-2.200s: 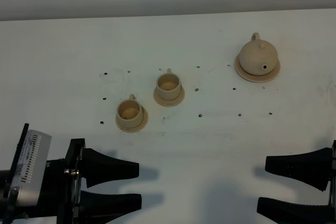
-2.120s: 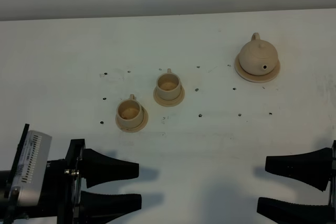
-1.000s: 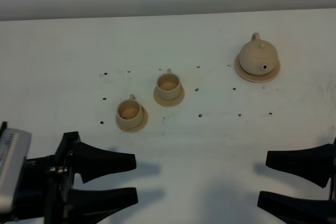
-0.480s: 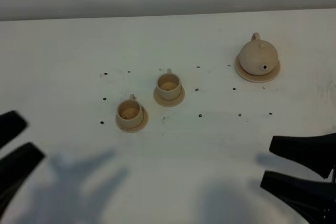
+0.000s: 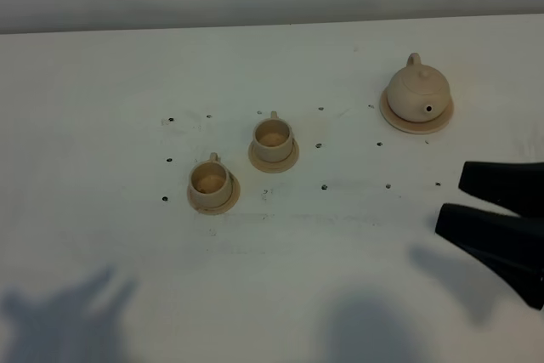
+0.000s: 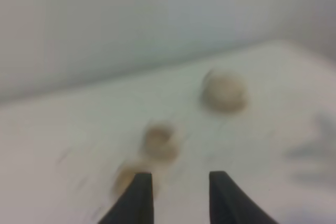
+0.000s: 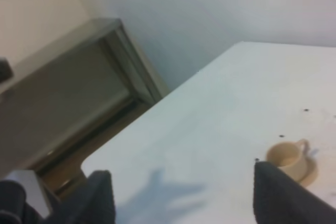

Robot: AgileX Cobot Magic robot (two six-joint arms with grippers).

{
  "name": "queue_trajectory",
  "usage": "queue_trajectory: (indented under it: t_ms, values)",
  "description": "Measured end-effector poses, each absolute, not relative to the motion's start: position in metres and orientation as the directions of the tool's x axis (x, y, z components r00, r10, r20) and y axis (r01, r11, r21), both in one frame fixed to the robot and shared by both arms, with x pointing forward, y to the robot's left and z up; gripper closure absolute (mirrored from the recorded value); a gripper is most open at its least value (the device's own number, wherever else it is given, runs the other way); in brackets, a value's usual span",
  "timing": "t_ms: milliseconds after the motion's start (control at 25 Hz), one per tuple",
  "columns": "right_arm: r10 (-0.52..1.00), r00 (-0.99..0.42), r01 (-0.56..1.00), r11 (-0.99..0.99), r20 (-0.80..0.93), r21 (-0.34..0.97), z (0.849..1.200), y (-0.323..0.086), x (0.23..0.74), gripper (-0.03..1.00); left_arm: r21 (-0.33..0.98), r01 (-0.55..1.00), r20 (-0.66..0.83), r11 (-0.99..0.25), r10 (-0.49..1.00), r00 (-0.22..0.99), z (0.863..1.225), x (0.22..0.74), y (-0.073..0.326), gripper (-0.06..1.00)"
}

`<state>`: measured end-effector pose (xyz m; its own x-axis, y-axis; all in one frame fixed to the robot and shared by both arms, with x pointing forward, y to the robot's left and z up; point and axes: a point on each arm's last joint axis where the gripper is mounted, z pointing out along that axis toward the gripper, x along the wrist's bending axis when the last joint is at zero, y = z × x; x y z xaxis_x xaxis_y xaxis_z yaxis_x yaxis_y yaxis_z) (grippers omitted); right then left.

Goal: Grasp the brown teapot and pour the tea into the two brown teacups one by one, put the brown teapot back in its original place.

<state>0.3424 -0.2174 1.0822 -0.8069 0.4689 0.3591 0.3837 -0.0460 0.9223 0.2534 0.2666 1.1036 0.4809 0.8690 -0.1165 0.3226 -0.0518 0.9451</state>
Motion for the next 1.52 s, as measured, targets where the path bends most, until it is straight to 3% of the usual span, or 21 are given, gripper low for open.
queue_trajectory:
  t_ms: [200, 440, 960, 1320, 1520]
  values:
    - [0.492, -0.81, 0.366, -0.003, 0.32, 0.931, 1.098, -0.218, 0.344, 0.4, 0.901, 0.42, -0.059, -0.108, 0.928, 0.367, 1.099, 0.248, 0.28, 0.7]
    - [0.51, -0.796, 0.39, 0.019, 0.326, 0.921, 1.095, -0.219, 0.344, 0.41, 0.89, 0.438, -0.045, -0.127, 0.931, 0.361, 1.097, 0.246, 0.282, 0.7]
    - [0.591, -0.737, 0.427, 0.029, 0.329, 0.904, 1.095, -0.224, 0.35, 0.42, 0.735, 0.647, -0.022, -0.201, 0.948, 0.319, 1.076, 0.235, 0.29, 0.7]
    - [0.593, -0.748, 0.418, 0.071, 0.299, 0.906, 1.134, -0.224, 0.36, 0.42, 0.691, 0.694, -0.031, -0.202, 0.951, 0.307, 1.042, 0.233, 0.291, 0.7]
    - [0.577, -0.75, 0.455, 0.094, 0.324, 0.885, 1.138, -0.222, 0.37, 0.42, 0.737, 0.655, -0.031, -0.166, 0.96, 0.278, 1.037, 0.224, 0.294, 0.7]
